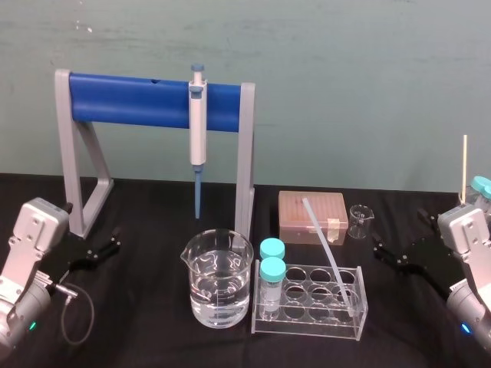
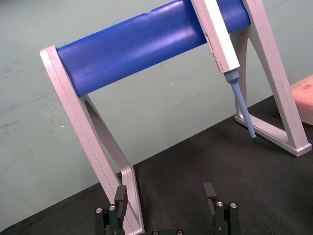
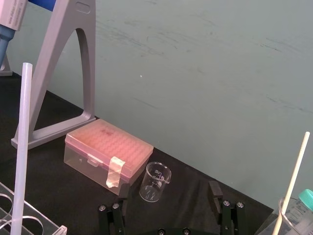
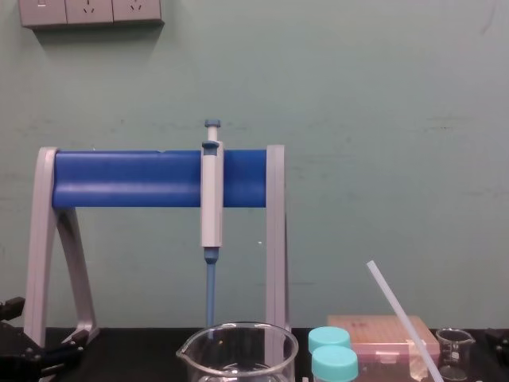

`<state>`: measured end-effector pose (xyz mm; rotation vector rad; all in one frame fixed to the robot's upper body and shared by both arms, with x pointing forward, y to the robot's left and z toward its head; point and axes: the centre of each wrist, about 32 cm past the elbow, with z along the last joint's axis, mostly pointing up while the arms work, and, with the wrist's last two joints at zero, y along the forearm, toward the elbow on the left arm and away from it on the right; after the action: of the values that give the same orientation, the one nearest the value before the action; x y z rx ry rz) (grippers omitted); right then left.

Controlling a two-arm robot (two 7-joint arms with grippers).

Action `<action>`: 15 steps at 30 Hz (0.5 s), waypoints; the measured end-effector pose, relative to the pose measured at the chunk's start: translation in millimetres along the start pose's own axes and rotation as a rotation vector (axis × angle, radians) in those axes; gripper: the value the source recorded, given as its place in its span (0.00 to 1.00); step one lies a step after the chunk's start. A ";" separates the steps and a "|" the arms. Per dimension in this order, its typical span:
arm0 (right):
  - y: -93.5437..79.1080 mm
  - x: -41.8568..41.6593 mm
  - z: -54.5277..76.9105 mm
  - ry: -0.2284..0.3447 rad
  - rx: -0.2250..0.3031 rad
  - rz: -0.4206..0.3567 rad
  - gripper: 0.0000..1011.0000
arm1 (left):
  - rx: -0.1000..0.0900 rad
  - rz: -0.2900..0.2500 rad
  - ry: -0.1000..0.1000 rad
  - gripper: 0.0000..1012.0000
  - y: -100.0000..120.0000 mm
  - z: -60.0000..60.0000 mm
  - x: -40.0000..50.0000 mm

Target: Pick up the stirring rod with one hand, then place it down.

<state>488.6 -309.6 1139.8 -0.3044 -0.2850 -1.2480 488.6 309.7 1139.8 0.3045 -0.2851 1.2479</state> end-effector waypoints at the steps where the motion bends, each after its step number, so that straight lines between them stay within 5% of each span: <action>1: 0.0 0.0 0.0 0.000 0.000 0.000 0.99 | 0.000 0.000 0.000 0.99 0.0 0.0 0.0; 15: 0.0 0.0 0.0 0.000 0.000 0.000 0.99 | 0.000 0.000 0.000 0.99 0.0 0.0 0.0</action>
<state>488.6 -309.6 1139.8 -0.3044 -0.2849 -1.2479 488.6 309.7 1139.8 0.3045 -0.2851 1.2479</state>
